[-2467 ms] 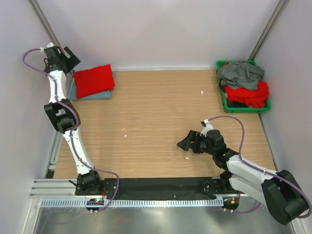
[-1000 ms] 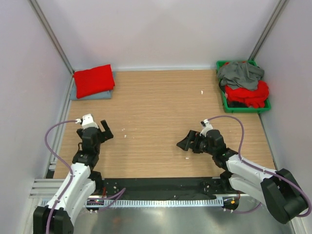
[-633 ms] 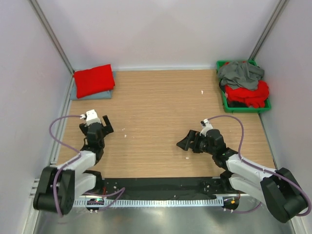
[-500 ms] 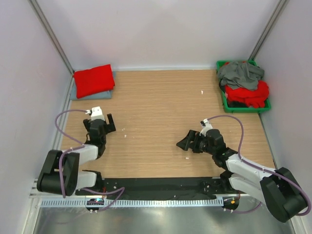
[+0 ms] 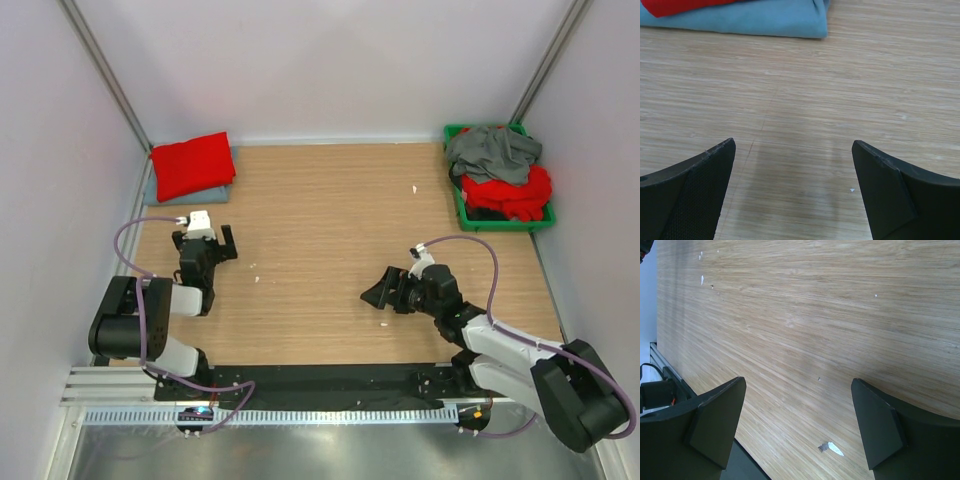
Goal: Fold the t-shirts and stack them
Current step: Reset both grippers
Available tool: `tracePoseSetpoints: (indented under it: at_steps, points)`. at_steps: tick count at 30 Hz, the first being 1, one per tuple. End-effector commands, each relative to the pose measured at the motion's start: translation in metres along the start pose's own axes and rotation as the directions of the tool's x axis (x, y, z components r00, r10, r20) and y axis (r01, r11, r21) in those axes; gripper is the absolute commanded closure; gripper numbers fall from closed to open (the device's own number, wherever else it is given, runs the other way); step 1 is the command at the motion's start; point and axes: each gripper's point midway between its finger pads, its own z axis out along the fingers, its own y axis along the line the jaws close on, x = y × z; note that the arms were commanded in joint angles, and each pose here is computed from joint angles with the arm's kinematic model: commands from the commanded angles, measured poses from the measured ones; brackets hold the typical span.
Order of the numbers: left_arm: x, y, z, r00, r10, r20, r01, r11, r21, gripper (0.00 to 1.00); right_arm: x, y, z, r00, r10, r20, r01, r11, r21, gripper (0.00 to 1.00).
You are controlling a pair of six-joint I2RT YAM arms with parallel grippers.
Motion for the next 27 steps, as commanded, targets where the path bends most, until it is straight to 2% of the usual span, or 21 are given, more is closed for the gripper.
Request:
tracePoseSetpoints:
  at_steps: [1, 14, 17, 18, 20, 21, 23, 25, 27]
  points:
    - [-0.032, -0.004, 0.005, 0.994, -0.007, 0.112, 0.004, 1.0, 0.023, 0.0, -0.001, 0.002, 0.0, 1.0, -0.004, -0.001, 0.004, 1.0, -0.002, 0.07]
    - [-0.033, -0.004, 0.005, 0.994, -0.007, 0.111, 0.005, 1.0, 0.023, 0.0, -0.006, 0.008, -0.007, 0.999, -0.016, 0.036, 0.016, 1.0, -0.018, 0.07]
    - [-0.033, -0.004, 0.005, 0.994, -0.007, 0.111, 0.005, 1.0, 0.023, 0.0, -0.032, 0.006, -0.016, 0.99, -0.079, 0.117, 0.072, 0.995, 0.065, 0.07]
    - [-0.033, -0.004, 0.005, 0.994, -0.007, 0.113, 0.005, 1.0, 0.023, 0.0, -0.057, 0.01, -0.021, 0.976, -0.103, 0.191, 0.083, 0.991, 0.108, 0.07]
    - [-0.033, -0.004, 0.005, 0.994, -0.007, 0.113, 0.004, 1.0, 0.025, 0.0, -0.076, 0.008, -0.036, 0.958, -0.15, 0.244, 0.105, 0.977, 0.186, 0.05]
    - [-0.033, -0.004, 0.005, 0.994, -0.007, 0.111, 0.005, 1.0, 0.023, 0.0, -0.1, -0.004, -0.047, 0.925, -0.182, 0.334, 0.08, 0.951, 0.299, 0.04]
    - [-0.034, -0.004, 0.005, 0.993, -0.007, 0.114, 0.005, 1.0, 0.025, 0.0, -0.128, -0.013, -0.07, 0.882, -0.248, 0.4, 0.058, 0.9, 0.432, 0.03]
    - [-0.033, -0.004, 0.005, 0.994, -0.007, 0.113, 0.005, 1.0, 0.023, 0.0, -0.156, -0.031, -0.098, 0.811, -0.278, 0.516, -0.072, 0.826, 0.559, 0.03]
    - [-0.033, -0.004, 0.005, 0.994, -0.007, 0.111, 0.004, 1.0, 0.025, 0.0, -0.165, -0.042, -0.11, 0.77, -0.302, 0.562, -0.134, 0.785, 0.605, 0.02]
